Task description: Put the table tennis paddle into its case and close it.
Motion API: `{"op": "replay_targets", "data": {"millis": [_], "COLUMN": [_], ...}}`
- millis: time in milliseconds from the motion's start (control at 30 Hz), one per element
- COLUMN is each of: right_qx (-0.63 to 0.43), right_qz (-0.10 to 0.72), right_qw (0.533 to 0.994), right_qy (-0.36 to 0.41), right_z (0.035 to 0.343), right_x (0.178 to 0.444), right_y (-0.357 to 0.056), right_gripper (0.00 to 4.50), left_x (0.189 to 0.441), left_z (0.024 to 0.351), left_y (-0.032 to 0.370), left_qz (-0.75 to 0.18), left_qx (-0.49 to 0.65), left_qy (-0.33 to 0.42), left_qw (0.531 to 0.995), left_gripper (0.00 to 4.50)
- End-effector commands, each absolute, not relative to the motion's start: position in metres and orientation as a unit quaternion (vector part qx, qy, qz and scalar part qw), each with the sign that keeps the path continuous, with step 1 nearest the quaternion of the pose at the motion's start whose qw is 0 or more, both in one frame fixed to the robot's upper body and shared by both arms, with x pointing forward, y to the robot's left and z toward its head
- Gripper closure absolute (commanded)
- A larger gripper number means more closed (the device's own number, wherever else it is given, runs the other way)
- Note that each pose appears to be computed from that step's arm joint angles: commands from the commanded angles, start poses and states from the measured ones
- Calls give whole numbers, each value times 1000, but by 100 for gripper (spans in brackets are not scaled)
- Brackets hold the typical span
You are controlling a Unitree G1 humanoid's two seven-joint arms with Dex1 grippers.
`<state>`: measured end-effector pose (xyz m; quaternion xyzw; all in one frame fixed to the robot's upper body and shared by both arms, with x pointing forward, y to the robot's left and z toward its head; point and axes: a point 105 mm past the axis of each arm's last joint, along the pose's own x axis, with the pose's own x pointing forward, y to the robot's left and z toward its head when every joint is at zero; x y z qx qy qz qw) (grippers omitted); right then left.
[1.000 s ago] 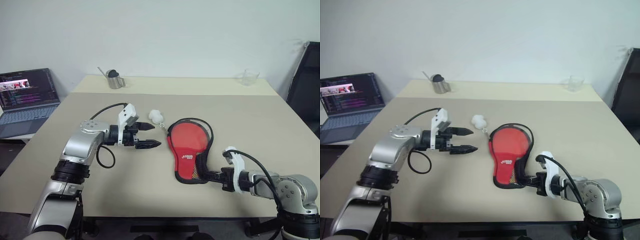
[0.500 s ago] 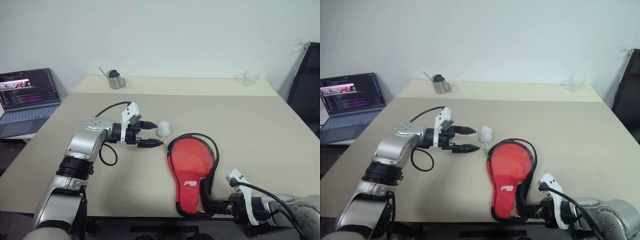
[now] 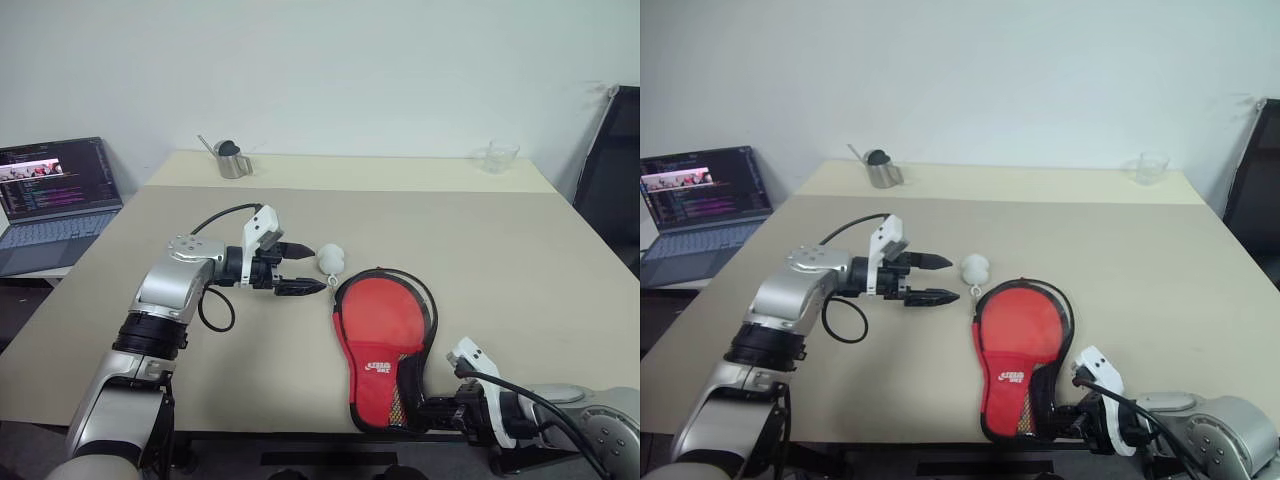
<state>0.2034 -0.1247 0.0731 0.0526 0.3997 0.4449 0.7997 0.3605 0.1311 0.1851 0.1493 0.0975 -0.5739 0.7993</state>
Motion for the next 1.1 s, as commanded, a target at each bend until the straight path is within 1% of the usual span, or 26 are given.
{"op": "replay_targets", "data": {"millis": [33, 233, 333, 433, 500, 567, 633, 700, 767, 833, 900, 1033, 1100], "right_qx": [40, 16, -7, -63, -81, -90, -93, -91, -82, -83, -81, -58, -82], "right_qz": [435, 420, 391, 362, 352, 344, 335, 334, 341, 346, 337, 327, 331], "right_qw": [811, 821, 839, 857, 874, 889, 913, 931, 935, 934, 938, 943, 940], "right_qy": [390, 385, 379, 361, 326, 288, 213, 117, 54, 20, 0, -5, 7], "right_z": [79, 92, 99, 109, 124, 140, 164, 189, 201, 200, 191, 167, 144], "right_x": [211, 219, 228, 240, 252, 263, 283, 302, 312, 321, 332, 343, 343], "right_y": [-134, -157, -180, -205, -211, -214, -204, -183, -157, -132, -111, -80, -67], "right_gripper": [212, 16, 16, 16, 16, 16, 16, 16, 16, 16, 16, 16, 16], "left_x": [360, 363, 365, 378, 391, 398, 403, 408, 415, 420, 425, 435, 439], "left_z": [195, 195, 195, 199, 201, 203, 204, 206, 207, 207, 207, 198, 192], "left_y": [126, 126, 126, 128, 131, 132, 132, 130, 127, 123, 121, 120, 119], "left_qz": [-578, -574, -569, -538, -504, -488, -477, -466, -451, -438, -424, -389, -370], "left_qx": [166, 165, 166, 166, 163, 160, 151, 141, 137, 135, 127, 119, 113], "left_qy": [77, 75, 72, 56, 49, 46, 45, 41, 42, 42, 46, 71, 87], "left_qw": [796, 799, 802, 824, 847, 857, 865, 872, 881, 888, 896, 911, 918], "left_gripper": [0, 0, 0, 0, 0, 0, 0, 0, 0, 0, 0, 0, 0]}}
